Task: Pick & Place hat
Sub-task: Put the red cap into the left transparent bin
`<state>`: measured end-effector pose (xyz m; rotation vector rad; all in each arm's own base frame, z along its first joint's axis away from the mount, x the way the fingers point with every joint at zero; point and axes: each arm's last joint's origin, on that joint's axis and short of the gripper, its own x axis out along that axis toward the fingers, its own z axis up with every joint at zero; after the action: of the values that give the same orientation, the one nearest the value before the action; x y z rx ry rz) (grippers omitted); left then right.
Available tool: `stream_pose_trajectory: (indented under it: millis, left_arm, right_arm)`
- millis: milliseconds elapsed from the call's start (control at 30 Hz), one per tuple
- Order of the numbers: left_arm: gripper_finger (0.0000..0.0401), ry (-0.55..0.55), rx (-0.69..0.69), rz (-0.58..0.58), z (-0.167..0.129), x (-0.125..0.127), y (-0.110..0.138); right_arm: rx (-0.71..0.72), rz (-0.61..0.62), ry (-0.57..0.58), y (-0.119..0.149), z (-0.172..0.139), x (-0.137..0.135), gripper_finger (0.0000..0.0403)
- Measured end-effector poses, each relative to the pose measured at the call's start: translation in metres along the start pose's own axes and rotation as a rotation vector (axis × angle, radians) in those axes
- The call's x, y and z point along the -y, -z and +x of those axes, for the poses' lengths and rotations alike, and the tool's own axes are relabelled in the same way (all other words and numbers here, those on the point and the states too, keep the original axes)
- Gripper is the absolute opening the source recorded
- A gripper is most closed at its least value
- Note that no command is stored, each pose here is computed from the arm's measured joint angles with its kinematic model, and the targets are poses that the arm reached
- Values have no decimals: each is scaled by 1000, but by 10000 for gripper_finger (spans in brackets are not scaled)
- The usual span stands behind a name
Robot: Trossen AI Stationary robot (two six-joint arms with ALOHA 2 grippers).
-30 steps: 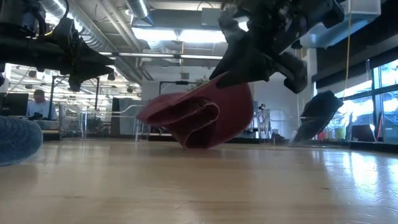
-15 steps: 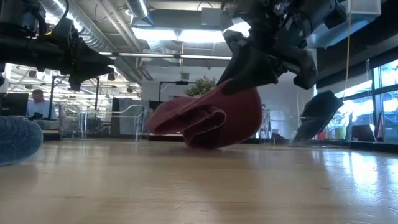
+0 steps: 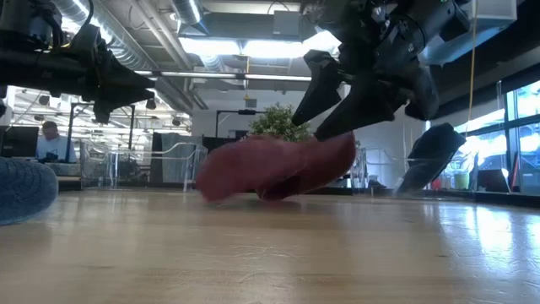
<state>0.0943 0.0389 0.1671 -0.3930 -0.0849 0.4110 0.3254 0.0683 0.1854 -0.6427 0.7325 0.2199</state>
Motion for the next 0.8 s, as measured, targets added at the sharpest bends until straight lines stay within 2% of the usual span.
stream_pose_trajectory:
  millis: [167,233,467,633,800]
  left_arm:
    - [120,8,-3,-1,0,0,0]
    - [120,23,2,-4,0,1,-1]
    - [120,192,-19,-19,2,8,-6]
    - [120,210,-87,8,9,17,-16]
    - [120,209,-214,24,30,31,-27]
  right_arm:
    - [13,92,-128,3,0,-3,257]
    - [7,140,-131,4,-1,-2,256]
    - [-2,383,-119,10,-21,3,256]
    - [-19,580,4,38,-40,-6,256]
    - [14,739,151,63,-58,-11,256]
